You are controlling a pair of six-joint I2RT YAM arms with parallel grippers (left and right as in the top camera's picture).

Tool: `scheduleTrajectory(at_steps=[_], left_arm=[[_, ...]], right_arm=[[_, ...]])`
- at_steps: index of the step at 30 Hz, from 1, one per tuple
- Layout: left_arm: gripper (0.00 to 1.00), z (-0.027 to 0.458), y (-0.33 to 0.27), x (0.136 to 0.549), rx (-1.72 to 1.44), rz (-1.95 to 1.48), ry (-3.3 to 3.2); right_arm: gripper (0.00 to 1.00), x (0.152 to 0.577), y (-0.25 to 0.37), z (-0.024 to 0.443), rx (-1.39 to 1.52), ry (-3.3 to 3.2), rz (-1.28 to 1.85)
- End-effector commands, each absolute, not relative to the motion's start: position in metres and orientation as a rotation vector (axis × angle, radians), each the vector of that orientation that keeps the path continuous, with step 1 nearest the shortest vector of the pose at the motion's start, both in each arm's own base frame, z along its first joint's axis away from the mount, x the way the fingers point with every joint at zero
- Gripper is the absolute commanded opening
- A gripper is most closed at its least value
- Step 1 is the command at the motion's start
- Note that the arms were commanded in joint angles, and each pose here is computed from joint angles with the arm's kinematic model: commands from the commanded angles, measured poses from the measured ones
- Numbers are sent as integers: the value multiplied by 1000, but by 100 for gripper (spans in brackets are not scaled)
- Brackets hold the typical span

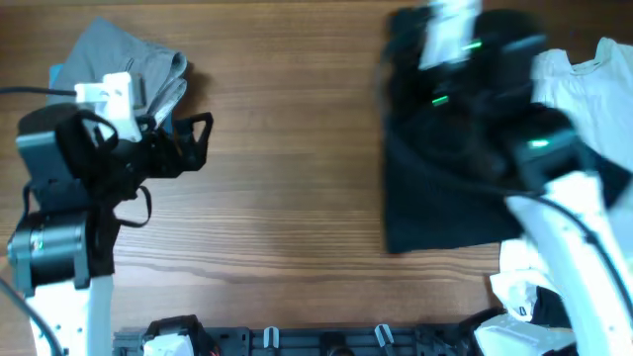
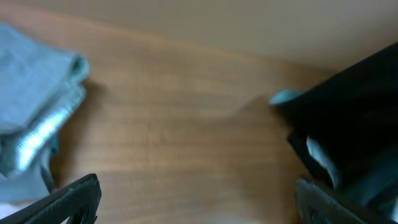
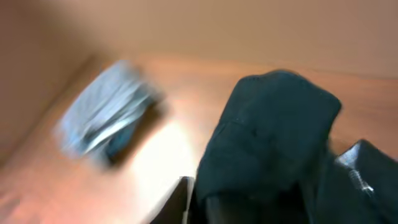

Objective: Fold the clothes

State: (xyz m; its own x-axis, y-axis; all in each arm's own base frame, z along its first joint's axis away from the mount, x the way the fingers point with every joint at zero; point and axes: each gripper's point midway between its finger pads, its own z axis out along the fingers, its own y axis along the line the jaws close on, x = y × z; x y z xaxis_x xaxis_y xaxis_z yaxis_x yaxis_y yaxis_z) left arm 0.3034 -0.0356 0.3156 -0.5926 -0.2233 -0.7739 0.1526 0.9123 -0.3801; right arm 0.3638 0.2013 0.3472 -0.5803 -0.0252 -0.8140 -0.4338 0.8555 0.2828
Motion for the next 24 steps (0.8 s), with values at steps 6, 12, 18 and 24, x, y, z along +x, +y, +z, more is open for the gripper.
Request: scheduleTrajectory(at_steps=[6, 12, 18, 24], left_arm=[[100, 352, -30, 291, -37, -483, 2019], [100, 347, -31, 302, -32, -489, 2029], [100, 337, -50, 316, 30, -552, 2060], [95, 308, -89, 361, 126, -653, 2107]], right_arm=[[69, 330, 299, 286, -512, 2252, 522], [75, 353, 237, 322, -212, 2213, 526], [76, 350, 160, 343, -36, 2209, 439], [76, 346, 111, 344, 97, 2227, 365]])
